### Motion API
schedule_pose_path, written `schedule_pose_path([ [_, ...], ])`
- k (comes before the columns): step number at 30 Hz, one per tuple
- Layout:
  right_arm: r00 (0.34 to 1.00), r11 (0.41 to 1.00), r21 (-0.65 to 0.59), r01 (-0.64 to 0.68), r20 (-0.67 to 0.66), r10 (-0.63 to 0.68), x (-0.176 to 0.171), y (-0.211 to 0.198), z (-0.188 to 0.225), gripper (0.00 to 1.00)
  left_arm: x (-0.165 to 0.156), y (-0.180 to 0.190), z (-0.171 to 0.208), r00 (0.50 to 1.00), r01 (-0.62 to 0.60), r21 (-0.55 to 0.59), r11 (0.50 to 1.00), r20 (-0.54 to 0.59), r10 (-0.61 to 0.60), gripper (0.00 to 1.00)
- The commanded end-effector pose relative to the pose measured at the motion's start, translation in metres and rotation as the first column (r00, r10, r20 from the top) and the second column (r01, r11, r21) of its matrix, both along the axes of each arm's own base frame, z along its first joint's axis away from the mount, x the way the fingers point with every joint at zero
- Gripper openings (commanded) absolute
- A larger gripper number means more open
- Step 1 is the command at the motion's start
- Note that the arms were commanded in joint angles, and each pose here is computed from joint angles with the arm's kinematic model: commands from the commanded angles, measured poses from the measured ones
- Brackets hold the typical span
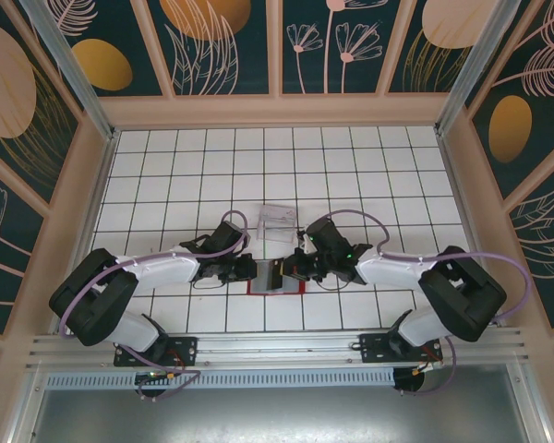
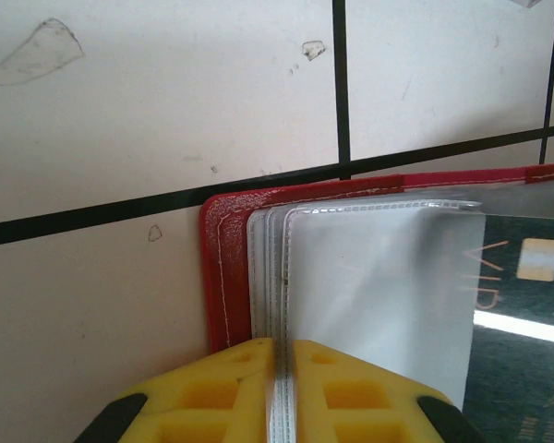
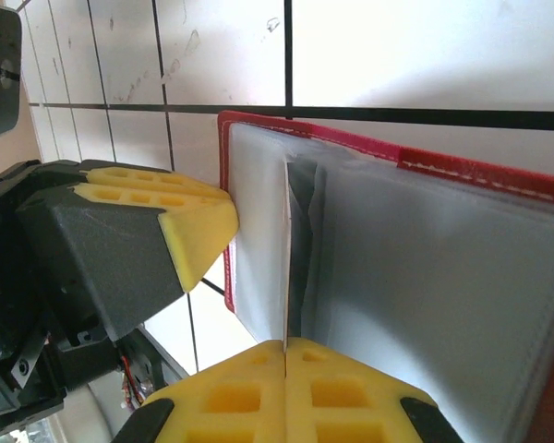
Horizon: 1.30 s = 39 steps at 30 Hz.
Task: Take the credit cards out of the card holder
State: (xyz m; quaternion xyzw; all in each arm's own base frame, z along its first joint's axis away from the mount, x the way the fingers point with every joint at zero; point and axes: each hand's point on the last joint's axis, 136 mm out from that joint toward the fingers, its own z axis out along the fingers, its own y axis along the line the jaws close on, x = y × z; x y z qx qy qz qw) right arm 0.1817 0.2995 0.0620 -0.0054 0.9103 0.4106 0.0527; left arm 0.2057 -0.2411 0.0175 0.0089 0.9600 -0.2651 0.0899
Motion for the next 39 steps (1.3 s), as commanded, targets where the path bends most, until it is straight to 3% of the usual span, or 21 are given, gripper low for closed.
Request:
schedule_pose_path([
  [1, 0.999, 0.998, -0.06, -0.014, 0.042, 0.016, 0.002, -0.011, 0.004, 0.01, -0.018, 0.021, -0.016, 0.997, -0.006, 0.101, 0.995, -0.073, 0.014, 0.16],
  [10, 0.967, 0.976, -0.184, -0.119, 0.203, 0.156, 0.017, -0.017, 0.032, 0.0, -0.017, 0.018, -0.007, 0.998, -0.019, 0.065, 0.998, -0.05, 0.022, 0.17],
  [16, 0.858, 0.93, -0.297, -0.217, 0.396, 0.327, 0.039, -0.018, 0.065, 0.0, -0.012, 0.017, 0.002, 0.999, -0.027, 0.049, 0.998, -0.022, 0.028, 0.19],
  [22, 0.618, 0.8, -0.484, -0.355, 0.52, 0.589, 0.061, -0.014, 0.082, 0.0, -0.008, 0.015, 0.007, 1.0, -0.026, 0.045, 0.999, 0.002, 0.026, 0.2],
  [24, 0.562, 0.754, -0.515, -0.408, 0.51, 0.652, 0.074, -0.012, 0.088, 0.0, -0.008, 0.015, 0.008, 1.0, -0.023, 0.047, 0.999, 0.004, 0.022, 0.2],
  [29, 0.398, 0.573, -0.639, -0.513, 0.415, 0.819, 0.097, -0.007, 0.078, 0.0, -0.01, 0.019, 0.006, 1.0, -0.022, 0.057, 0.998, 0.007, 0.022, 0.21],
  [34, 0.346, 0.452, -0.669, -0.59, 0.297, 0.89, 0.113, -0.006, 0.063, 0.0, -0.01, 0.022, 0.008, 1.0, -0.023, 0.067, 0.998, 0.014, 0.022, 0.21],
  [39, 0.302, 0.392, -0.678, -0.622, 0.255, 0.919, 0.123, -0.002, 0.058, 0.0, -0.01, 0.022, 0.008, 0.999, -0.03, 0.066, 0.997, 0.015, 0.029, 0.21],
])
